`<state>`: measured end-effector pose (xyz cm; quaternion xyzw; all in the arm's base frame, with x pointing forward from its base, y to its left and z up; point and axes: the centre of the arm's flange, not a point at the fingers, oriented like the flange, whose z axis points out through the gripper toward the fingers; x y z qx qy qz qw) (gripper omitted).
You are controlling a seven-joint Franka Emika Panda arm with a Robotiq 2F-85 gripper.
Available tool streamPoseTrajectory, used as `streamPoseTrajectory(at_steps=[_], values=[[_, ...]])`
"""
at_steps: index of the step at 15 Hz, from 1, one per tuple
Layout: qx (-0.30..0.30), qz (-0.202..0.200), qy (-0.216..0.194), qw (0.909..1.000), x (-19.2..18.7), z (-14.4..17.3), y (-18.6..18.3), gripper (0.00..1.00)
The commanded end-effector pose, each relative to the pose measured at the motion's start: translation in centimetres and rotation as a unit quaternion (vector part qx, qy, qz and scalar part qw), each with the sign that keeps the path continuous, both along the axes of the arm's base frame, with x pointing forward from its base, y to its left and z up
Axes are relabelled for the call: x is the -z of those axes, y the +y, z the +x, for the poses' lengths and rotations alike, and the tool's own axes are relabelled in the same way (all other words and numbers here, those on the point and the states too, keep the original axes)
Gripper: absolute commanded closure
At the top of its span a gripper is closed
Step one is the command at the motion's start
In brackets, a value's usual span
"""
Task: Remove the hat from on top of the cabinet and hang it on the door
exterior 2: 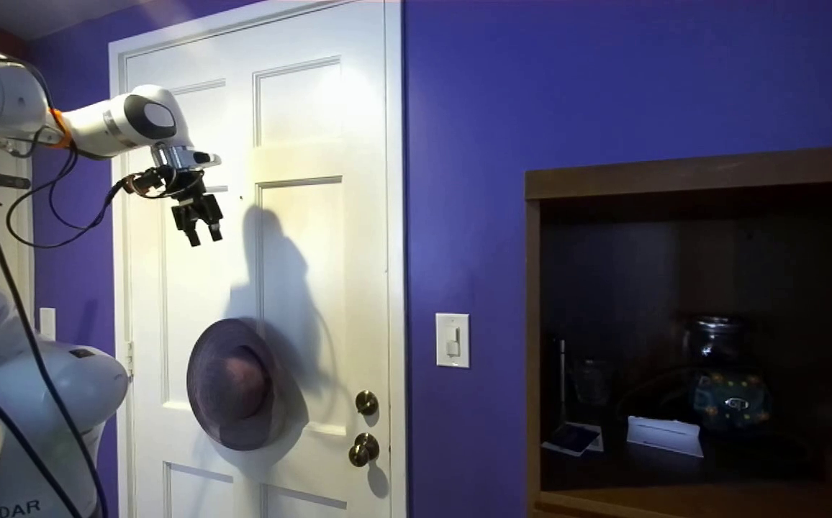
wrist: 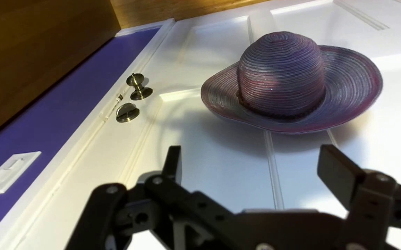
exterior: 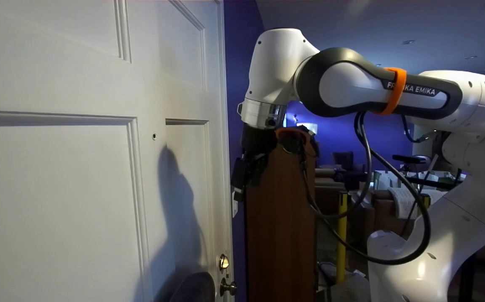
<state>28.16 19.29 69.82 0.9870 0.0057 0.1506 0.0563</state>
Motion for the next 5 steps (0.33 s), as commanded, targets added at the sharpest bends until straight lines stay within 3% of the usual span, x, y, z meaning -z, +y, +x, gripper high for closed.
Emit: streamPoseTrajectory(at_steps=[1, 5], values=[[0.000, 0.000, -0.002, 1.0000, -0.09, -0.11, -0.02, 0.00], [0.001, 0.000, -0.002, 1.0000, -0.14, -0.14, -0.05, 0.00]])
